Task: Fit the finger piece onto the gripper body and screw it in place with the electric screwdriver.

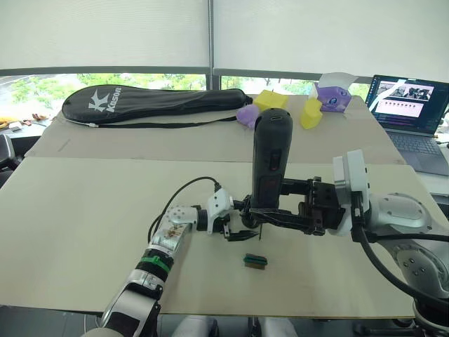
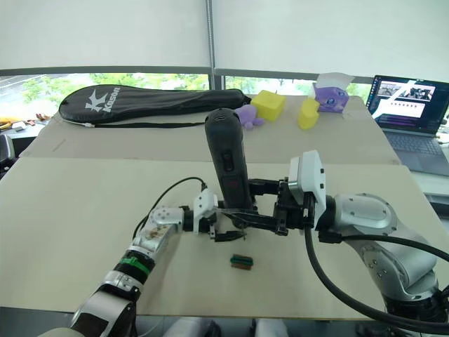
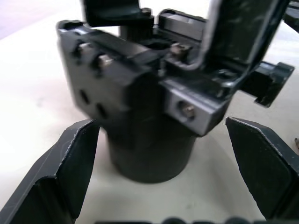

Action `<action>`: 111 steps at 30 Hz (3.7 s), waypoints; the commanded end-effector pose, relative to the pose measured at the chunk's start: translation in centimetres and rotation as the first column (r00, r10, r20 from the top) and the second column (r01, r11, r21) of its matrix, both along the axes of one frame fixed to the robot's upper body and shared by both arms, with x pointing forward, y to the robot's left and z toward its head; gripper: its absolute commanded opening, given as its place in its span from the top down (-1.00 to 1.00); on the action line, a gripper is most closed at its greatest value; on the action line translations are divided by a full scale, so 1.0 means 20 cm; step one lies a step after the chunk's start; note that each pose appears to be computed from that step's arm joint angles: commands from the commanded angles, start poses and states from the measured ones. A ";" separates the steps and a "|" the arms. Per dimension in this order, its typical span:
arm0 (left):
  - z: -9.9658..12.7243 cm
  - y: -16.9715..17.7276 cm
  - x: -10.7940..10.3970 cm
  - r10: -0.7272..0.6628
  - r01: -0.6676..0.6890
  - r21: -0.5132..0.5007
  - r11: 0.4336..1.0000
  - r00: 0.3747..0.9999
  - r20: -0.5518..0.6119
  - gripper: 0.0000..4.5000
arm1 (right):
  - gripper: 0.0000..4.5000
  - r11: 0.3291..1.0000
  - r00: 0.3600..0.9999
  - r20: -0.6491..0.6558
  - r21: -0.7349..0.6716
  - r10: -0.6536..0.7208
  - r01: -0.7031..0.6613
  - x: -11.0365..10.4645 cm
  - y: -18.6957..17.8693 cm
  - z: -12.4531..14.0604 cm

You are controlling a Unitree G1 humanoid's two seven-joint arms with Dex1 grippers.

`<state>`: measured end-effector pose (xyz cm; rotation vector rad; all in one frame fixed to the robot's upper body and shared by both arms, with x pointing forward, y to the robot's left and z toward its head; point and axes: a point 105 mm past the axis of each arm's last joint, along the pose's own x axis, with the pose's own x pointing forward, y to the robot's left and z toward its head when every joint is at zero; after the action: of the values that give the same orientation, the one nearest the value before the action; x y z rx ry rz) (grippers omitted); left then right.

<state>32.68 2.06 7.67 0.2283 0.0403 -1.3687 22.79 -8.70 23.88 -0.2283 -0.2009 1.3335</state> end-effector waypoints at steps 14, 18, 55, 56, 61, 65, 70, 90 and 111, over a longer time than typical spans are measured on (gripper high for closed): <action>0.03 -0.04 0.01 -0.032 0.032 0.016 0.999 0.999 0.016 -0.02 | 0.13 0.996 0.998 0.039 0.076 0.043 -0.046 0.08 0.12 0.28; 0.03 -0.04 0.01 -0.039 0.039 0.018 0.999 0.999 0.019 -0.02 | 0.13 0.998 0.999 0.046 0.059 0.021 -0.024 0.12 0.13 0.30; 0.03 -0.05 -0.01 -0.044 0.044 0.014 0.999 0.999 0.029 -0.02 | 0.13 1.000 0.996 0.090 0.014 -0.002 0.001 0.18 0.16 0.23; 0.03 -0.05 0.00 -0.045 0.044 0.015 0.999 0.999 0.029 -0.02 | 0.13 1.000 0.996 0.091 0.014 -0.001 0.000 0.18 0.16 0.23; 0.03 -0.05 0.00 -0.045 0.044 0.014 0.999 0.999 0.029 -0.02 | 0.13 1.000 0.996 0.094 0.015 0.000 -0.002 0.18 0.17 0.25; 0.03 -0.05 0.00 -0.045 0.045 0.013 0.999 0.999 0.029 -0.02 | 0.13 1.000 0.995 0.096 0.013 0.003 -0.005 0.17 0.17 0.27; 0.03 -0.06 -0.01 -0.047 0.046 0.011 0.999 0.998 0.030 -0.02 | 0.13 1.000 0.996 0.093 0.004 0.000 0.000 0.18 0.16 0.26; 0.04 -0.06 -0.01 -0.051 0.050 0.008 0.999 0.998 0.036 -0.02 | 0.13 1.000 0.997 0.077 -0.012 -0.001 0.001 0.17 0.15 0.21; 0.04 -0.07 -0.01 -0.047 0.047 0.002 0.999 0.998 0.035 -0.02 | 0.13 1.000 0.998 0.060 -0.013 -0.008 0.009 0.19 0.15 0.16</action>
<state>32.80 1.32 7.89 0.2542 0.0336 -1.3919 27.14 -5.71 25.94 -0.2536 -0.1677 1.3157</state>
